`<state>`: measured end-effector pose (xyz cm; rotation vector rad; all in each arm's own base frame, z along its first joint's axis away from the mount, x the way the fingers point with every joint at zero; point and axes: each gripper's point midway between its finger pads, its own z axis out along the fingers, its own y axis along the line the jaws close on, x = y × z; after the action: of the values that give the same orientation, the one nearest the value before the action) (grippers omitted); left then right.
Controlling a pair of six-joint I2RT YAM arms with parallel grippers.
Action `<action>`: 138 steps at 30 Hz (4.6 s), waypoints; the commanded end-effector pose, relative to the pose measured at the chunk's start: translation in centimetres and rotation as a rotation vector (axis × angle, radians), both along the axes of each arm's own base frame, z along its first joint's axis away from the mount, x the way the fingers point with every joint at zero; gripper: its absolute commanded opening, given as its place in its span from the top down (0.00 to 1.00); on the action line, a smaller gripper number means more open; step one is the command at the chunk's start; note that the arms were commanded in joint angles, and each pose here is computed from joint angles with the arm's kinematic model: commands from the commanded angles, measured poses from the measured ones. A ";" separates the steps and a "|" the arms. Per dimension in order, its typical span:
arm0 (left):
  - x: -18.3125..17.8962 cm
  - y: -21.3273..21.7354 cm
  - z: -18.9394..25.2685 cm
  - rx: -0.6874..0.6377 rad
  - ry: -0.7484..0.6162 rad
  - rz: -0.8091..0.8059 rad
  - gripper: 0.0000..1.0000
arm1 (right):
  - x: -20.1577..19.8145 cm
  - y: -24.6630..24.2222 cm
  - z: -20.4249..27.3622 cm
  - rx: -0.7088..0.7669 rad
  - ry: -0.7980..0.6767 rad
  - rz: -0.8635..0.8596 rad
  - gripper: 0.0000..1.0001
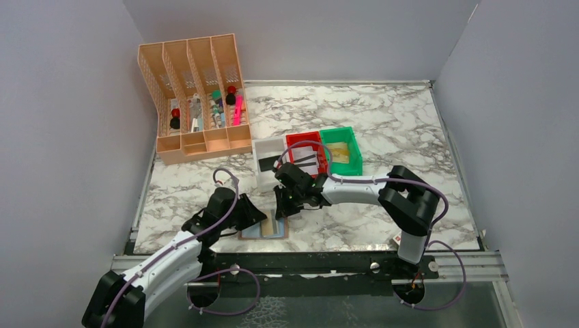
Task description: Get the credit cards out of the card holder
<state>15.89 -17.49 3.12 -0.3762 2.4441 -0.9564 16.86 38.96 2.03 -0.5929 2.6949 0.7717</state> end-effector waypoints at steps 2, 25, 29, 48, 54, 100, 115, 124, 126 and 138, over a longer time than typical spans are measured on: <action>-0.5 -1.1 -0.6 -0.065 0.034 -0.028 0.68 | -1.3 -3.7 -6.2 -0.148 0.045 -0.014 0.99; -1.9 1.6 -2.0 0.051 0.081 0.046 0.82 | -1.3 -5.2 -7.2 -0.089 0.145 -0.063 0.99; -1.8 1.7 -1.9 0.060 0.089 0.054 0.78 | -1.3 -5.2 -7.1 -0.090 0.143 -0.061 0.99; -3.1 1.5 -1.4 0.049 0.190 0.096 0.81 | -1.1 -5.0 -7.1 -0.090 0.143 -0.061 0.99; -3.3 1.5 -1.5 0.059 0.190 0.087 0.85 | -1.1 -4.9 -7.0 -0.085 0.144 -0.055 0.99; -2.0 0.6 0.4 0.093 0.163 0.036 0.76 | -1.4 -4.2 -6.6 -0.053 0.156 -0.031 0.99; -3.6 0.7 0.2 0.149 0.208 0.037 0.87 | -1.4 -4.2 -6.7 -0.050 0.157 -0.028 0.99; -3.4 0.6 0.4 0.138 0.187 0.039 0.89 | -1.4 -4.1 -6.7 -0.049 0.159 -0.025 0.99; -3.4 0.5 0.3 0.134 0.187 0.034 0.89 | -1.4 -4.0 -6.7 -0.047 0.160 -0.025 0.99; -2.9 -1.0 0.0 0.089 0.179 -0.011 0.88 | -1.4 -4.1 -6.6 -0.047 0.158 -0.028 0.99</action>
<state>12.71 -17.63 2.79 -0.4638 2.6536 -0.7979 17.58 39.37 1.90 -0.5079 2.6710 1.0774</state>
